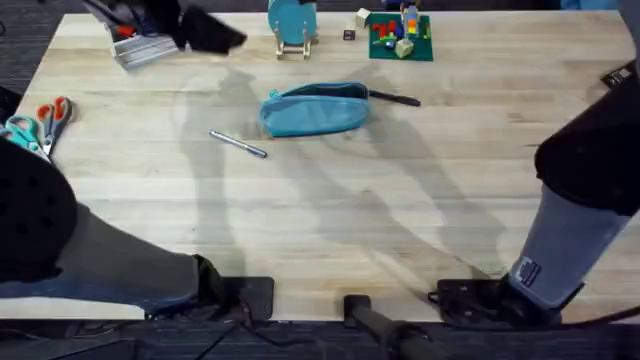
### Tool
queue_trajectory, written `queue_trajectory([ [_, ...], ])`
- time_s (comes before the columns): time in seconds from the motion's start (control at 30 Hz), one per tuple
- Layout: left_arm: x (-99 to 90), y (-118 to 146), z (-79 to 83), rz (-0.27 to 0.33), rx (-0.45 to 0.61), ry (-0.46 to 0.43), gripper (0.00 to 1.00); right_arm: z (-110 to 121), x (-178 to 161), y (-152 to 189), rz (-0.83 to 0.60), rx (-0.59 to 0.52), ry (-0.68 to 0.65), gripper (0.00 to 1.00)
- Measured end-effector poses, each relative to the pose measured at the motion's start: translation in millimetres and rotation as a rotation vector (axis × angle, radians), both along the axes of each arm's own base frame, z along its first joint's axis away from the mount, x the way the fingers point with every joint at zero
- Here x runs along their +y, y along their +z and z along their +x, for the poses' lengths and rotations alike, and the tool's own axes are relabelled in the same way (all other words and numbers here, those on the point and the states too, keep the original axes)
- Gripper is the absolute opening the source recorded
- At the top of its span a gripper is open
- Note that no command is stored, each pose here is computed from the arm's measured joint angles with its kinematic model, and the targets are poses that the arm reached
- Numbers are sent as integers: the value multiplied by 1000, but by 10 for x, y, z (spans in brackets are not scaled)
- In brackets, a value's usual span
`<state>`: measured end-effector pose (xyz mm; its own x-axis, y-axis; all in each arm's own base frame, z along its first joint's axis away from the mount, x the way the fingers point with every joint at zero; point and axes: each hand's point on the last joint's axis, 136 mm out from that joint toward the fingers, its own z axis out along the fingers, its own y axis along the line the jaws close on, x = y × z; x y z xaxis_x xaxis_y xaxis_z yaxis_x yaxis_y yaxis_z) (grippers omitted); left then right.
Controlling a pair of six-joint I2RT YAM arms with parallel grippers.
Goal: Unzip the bag, pick up the pens from the table one at a time and place them inside, then zip the bag closed.
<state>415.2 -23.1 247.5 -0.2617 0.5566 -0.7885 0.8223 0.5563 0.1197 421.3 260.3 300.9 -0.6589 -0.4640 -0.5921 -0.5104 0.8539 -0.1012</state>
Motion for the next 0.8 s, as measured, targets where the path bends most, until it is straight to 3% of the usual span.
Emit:
queue_trajectory([
  [0.2, -10, 315, 153, -86, 47, 156, 994, -102, -170, 176, -19, 1, 10, 997],
  [0.4, -195, 286, -49, -155, 261, 264, 995, -204, -323, 267, -1, 37, 41, 997],
  [0.6, -298, 182, -265, -70, 386, 388, 995, -181, -519, 220, 39, 97, 58, 997],
  [0.8, -362, 257, -630, 11, 440, 455, 995, -133, -624, 232, 101, 122, 60, 997],
])
